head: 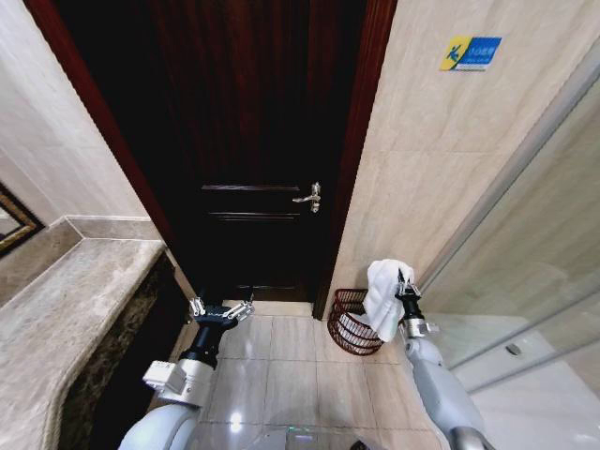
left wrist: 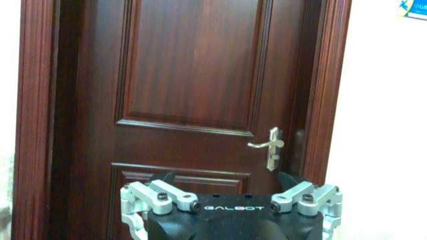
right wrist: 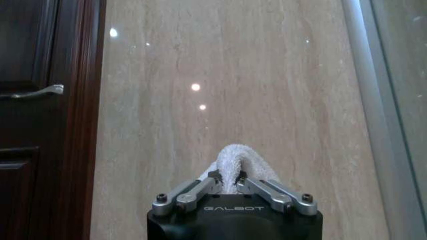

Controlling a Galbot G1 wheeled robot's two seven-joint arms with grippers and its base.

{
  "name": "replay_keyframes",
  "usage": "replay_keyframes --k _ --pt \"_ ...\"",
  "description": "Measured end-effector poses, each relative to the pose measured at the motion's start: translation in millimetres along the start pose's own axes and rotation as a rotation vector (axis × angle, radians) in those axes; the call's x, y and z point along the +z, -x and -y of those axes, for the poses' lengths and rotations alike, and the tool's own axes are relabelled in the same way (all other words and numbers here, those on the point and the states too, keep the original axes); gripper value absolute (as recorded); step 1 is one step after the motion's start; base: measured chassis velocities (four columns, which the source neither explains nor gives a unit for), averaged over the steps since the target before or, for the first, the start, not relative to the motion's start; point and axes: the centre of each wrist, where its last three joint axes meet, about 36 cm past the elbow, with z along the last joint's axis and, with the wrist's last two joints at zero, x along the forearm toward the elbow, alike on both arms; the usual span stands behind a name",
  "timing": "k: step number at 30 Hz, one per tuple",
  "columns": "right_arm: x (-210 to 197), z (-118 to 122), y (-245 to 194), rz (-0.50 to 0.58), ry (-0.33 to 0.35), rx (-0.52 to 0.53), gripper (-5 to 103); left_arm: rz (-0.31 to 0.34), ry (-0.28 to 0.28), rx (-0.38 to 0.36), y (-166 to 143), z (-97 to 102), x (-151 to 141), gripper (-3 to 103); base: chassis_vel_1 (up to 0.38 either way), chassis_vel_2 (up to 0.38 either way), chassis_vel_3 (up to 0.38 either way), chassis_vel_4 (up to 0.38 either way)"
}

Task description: Discard the used towel into the hamper.

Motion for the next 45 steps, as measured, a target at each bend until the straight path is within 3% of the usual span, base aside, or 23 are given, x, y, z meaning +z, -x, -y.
replay_keyframes --k 26,32,38,45 --pt "-3 2 8 0.010 -0.005 -0.035 7 0.000 0.000 0.000 0 0.0 0 100 -0.051 0.050 0.049 -0.048" --pt "0 -19 -34 -0.034 -0.028 -0.008 7 0.000 0.000 0.000 0 0.0 0 100 -0.159 0.160 0.132 -0.089" --pt "-21 -48 -68 -0.094 -0.003 0.036 7 0.000 0.000 0.000 0 0.0 0 100 -0.019 0.004 -0.021 -0.021" --pt "7 -25 -67 -0.173 -0.005 0.050 7 0.000 0.000 0.000 0 0.0 0 100 0.032 -0.015 -0.018 0.024"
